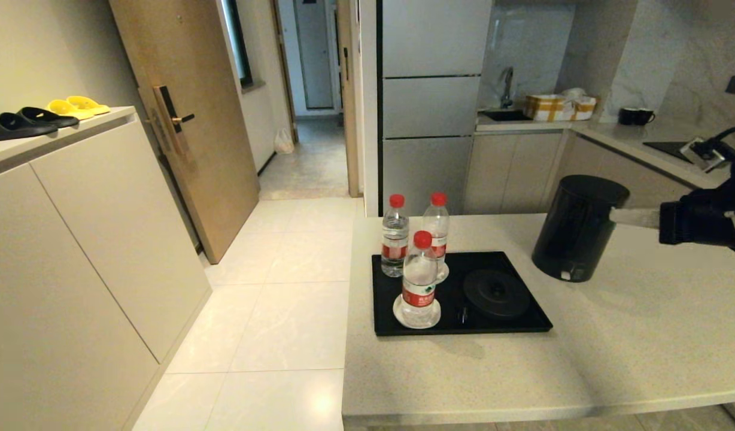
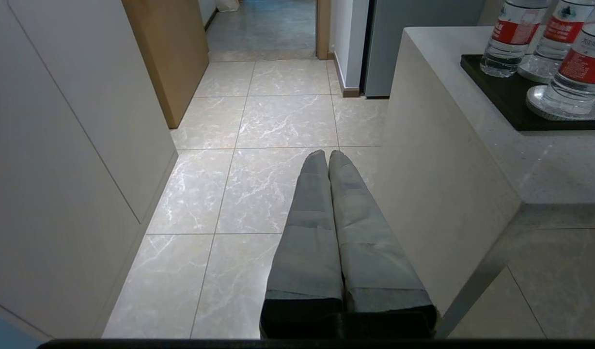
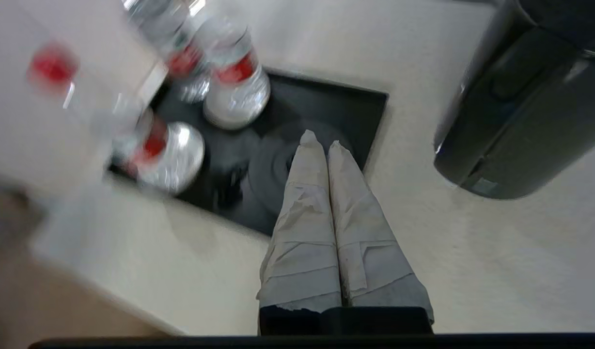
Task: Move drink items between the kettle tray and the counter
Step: Return the kettle to its original position
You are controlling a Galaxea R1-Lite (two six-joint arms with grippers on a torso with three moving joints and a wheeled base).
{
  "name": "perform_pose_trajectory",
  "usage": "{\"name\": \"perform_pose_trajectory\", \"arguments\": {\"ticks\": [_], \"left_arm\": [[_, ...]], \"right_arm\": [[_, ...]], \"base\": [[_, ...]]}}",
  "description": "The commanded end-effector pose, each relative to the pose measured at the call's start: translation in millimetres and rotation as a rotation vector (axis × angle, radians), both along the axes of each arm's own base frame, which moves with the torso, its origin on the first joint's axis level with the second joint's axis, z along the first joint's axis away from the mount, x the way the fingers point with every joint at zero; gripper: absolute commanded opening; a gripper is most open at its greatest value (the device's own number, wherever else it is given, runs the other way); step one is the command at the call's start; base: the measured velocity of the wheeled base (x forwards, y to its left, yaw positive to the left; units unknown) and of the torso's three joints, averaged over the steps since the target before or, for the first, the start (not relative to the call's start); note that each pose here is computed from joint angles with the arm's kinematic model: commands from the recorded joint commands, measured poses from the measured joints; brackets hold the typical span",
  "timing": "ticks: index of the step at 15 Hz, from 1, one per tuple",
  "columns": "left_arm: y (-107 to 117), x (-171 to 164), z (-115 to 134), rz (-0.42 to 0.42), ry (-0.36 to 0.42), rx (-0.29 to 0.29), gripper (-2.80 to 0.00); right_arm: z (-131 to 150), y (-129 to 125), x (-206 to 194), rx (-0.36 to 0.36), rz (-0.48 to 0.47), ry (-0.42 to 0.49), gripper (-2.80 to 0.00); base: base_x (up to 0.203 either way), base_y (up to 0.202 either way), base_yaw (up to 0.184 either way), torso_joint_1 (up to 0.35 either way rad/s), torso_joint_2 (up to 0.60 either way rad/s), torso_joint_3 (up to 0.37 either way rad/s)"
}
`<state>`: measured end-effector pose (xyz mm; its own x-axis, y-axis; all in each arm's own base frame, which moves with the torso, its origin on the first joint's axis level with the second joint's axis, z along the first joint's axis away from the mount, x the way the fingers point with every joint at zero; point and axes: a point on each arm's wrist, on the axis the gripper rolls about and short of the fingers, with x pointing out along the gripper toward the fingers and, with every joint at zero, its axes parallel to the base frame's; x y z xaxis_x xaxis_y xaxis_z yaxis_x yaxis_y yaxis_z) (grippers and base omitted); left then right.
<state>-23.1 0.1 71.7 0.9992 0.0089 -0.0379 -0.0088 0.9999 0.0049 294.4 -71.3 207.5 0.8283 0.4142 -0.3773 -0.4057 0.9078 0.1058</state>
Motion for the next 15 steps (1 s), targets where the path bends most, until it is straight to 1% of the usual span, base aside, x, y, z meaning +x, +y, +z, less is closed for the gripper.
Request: {"name": "perform_pose_trajectory", "arguments": {"ticks": [1,2,3,5,7,9,11,13,15], "left_arm": [[0,0,0,0.002,0.001,0.0,-2.8],[0,0,0,0.001,0.002,0.0,-2.8],[0,0,0,0.002,0.002,0.0,-2.8],[0,0,0,0.002,0.002,0.0,-2.8],[0,0,0,0.002,0.002,0.0,-2.8],[0,0,0,0.002,0.002,0.0,-2.8],[0,0,0,0.002,0.002,0.0,-2.8],[0,0,0,0.002,0.002,0.0,-2.8],[0,0,0,0.002,0.002,0.0,-2.8]], "right_arm": [[6,-18,-30,-0.028,0.046,-0.064,-2.8],[3,-29,-38,-0.01,0.036,-0.057,-2.8],[-4,-41,-41,0.033,0.052,-0.051,-2.8],[-26,-58,-40,0.139,0.104,-0.019,-2.8],[-43,-70,-26,0.167,0.111,0.008,-2.8],[-67,-81,-8,0.192,0.11,0.044,-2.8],[-83,-92,7,0.206,0.104,0.064,-2.8],[-84,-102,21,0.212,0.08,0.07,-2.8],[-91,-109,30,0.252,0.026,0.115,-2.8]], "base": [[0.0,0.0,0.0,0.0,0.0,0.0],[0.0,0.0,0.0,0.0,0.0,0.0],[0.0,0.0,0.0,0.0,0.0,0.0],[0.0,0.0,0.0,0.0,0.0,0.0],[0.0,0.0,0.0,0.0,0.0,0.0],[0.0,0.0,0.0,0.0,0.0,0.0],[0.0,0.0,0.0,0.0,0.0,0.0],[0.0,0.0,0.0,0.0,0.0,0.0],[0.0,0.0,0.0,0.0,0.0,0.0]]}}
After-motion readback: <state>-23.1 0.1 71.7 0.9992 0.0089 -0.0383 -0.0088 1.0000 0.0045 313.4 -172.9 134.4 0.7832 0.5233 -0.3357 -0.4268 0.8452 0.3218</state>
